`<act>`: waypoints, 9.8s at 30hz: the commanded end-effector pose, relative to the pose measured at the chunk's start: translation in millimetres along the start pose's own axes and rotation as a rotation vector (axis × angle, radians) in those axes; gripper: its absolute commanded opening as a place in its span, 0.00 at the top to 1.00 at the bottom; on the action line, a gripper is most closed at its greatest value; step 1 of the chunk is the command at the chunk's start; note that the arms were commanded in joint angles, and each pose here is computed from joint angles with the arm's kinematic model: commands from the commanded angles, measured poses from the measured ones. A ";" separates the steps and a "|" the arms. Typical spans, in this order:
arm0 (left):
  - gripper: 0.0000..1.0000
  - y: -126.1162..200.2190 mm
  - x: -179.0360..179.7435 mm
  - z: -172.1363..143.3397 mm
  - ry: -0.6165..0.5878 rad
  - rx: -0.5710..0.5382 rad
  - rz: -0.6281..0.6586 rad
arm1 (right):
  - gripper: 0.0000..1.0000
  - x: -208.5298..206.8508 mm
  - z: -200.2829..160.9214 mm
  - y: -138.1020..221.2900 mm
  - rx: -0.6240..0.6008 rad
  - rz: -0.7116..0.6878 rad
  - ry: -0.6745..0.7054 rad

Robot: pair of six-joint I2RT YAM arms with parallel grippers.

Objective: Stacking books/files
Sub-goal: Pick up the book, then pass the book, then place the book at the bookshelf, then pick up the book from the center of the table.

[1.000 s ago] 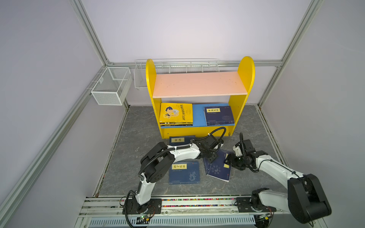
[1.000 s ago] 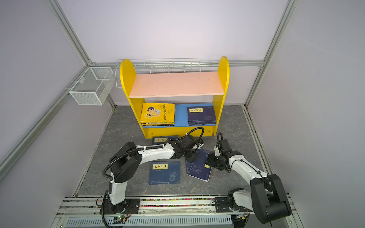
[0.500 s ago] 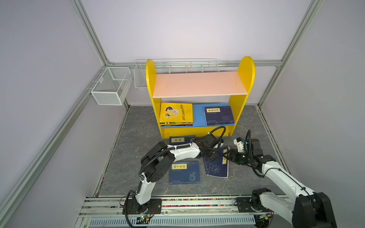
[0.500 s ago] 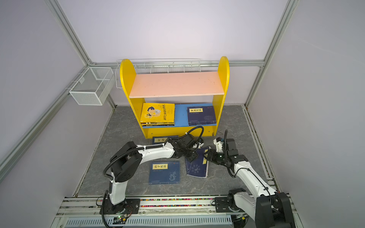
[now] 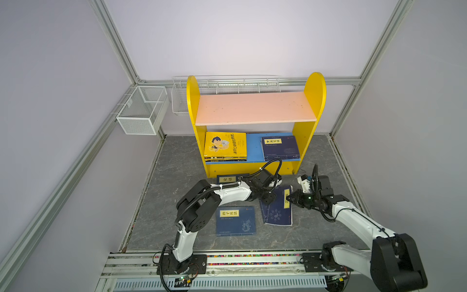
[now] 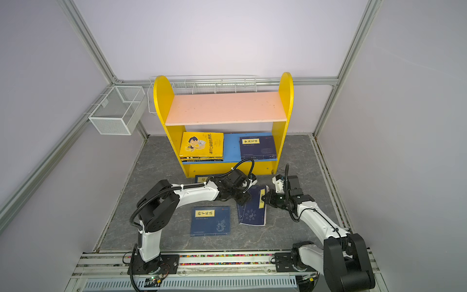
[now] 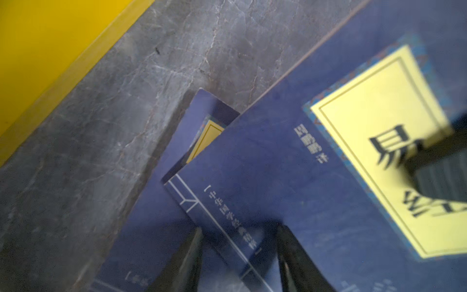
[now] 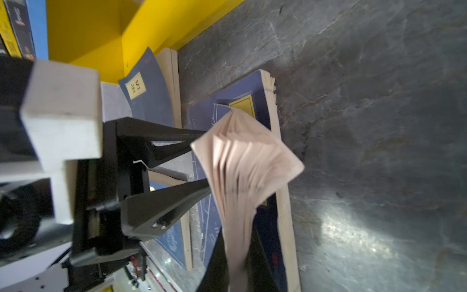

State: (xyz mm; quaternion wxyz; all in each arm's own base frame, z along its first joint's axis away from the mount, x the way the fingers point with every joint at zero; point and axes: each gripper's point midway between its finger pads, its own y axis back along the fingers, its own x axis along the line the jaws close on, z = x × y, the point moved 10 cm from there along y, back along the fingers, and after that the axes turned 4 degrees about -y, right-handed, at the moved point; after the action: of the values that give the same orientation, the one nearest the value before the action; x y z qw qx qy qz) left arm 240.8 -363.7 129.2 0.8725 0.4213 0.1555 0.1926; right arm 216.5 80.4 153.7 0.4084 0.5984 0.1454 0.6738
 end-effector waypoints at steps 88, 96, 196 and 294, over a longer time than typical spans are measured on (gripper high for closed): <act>1.00 231.7 51.8 38.9 0.417 -0.912 -0.316 | 0.83 150.5 48.6 85.3 -0.214 0.770 0.421; 0.49 219.4 55.3 35.0 0.434 -0.862 -0.351 | 0.94 150.1 40.9 87.9 -0.158 0.756 0.491; 1.00 156.8 88.1 128.3 0.410 -0.740 -0.228 | 0.33 68.8 68.0 133.7 -0.693 -0.358 0.130; 0.59 -11.1 6.4 -53.8 -0.029 0.195 0.080 | 0.37 11.8 -14.7 -57.3 0.172 -0.134 0.232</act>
State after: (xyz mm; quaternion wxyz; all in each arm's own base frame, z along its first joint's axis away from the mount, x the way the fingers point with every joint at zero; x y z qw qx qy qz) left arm 233.8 -336.5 114.9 0.8464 0.4601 0.1362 0.2308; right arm 223.6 121.0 116.0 0.4216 0.5342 0.2972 0.6698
